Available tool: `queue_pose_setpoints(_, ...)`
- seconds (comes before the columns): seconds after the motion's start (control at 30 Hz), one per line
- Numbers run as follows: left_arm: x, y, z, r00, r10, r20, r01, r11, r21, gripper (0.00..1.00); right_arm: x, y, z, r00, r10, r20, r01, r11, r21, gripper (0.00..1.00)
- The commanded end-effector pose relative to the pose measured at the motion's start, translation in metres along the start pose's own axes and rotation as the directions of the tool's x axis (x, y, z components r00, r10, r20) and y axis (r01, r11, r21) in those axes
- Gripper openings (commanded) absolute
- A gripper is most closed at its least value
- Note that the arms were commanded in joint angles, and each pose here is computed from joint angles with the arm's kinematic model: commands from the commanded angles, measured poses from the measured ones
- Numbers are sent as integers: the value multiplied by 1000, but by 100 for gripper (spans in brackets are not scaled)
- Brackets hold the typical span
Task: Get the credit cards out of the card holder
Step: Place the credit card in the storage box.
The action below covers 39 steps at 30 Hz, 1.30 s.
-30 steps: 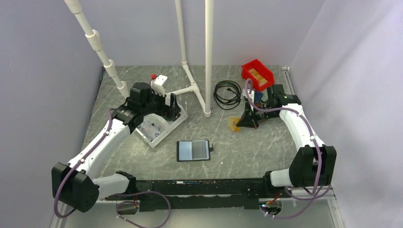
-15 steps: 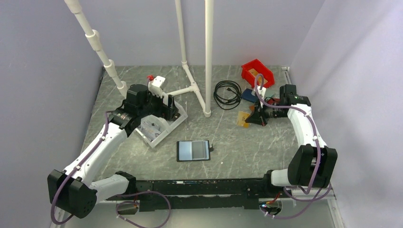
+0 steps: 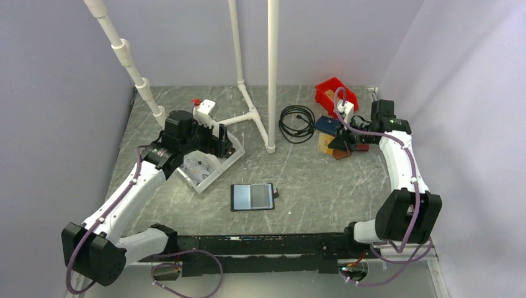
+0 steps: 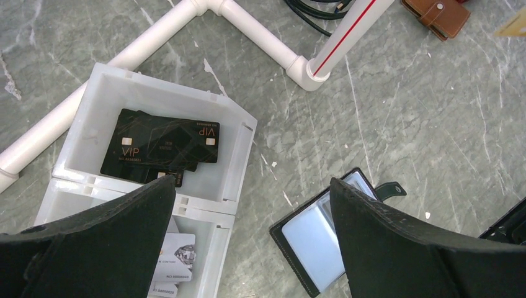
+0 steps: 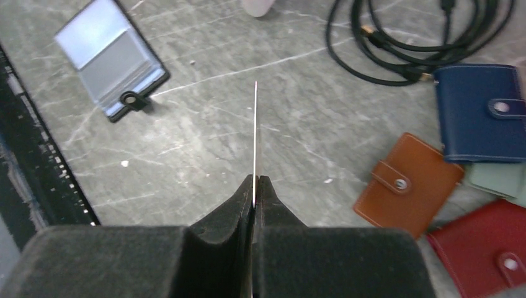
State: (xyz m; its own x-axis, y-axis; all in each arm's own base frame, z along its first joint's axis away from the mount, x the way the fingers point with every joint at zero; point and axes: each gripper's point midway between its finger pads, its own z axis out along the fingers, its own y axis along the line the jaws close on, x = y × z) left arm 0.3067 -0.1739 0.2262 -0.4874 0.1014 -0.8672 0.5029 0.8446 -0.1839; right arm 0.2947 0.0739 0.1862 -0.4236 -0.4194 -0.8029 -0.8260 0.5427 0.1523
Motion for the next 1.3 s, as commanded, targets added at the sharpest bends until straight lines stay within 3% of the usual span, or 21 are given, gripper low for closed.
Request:
queue_pose_setpoints(0.0,-12,2,-8,998,29,58,-28,999,-16,99,-17,-36,-15,1000,-12,-14,14,989,150,0)
queue_pose_setpoints(0.37,-14,1,-10,997,29,66,-29,1000,-10,99,-40,-86,-38,1000,11,-23,-3,947,322,0)
queue_pose_setpoints(1.27,-19,0,-16,995,36,92,-35,999,-14,99,-70,-171,-55,995,69,-66,-30,884,467,0)
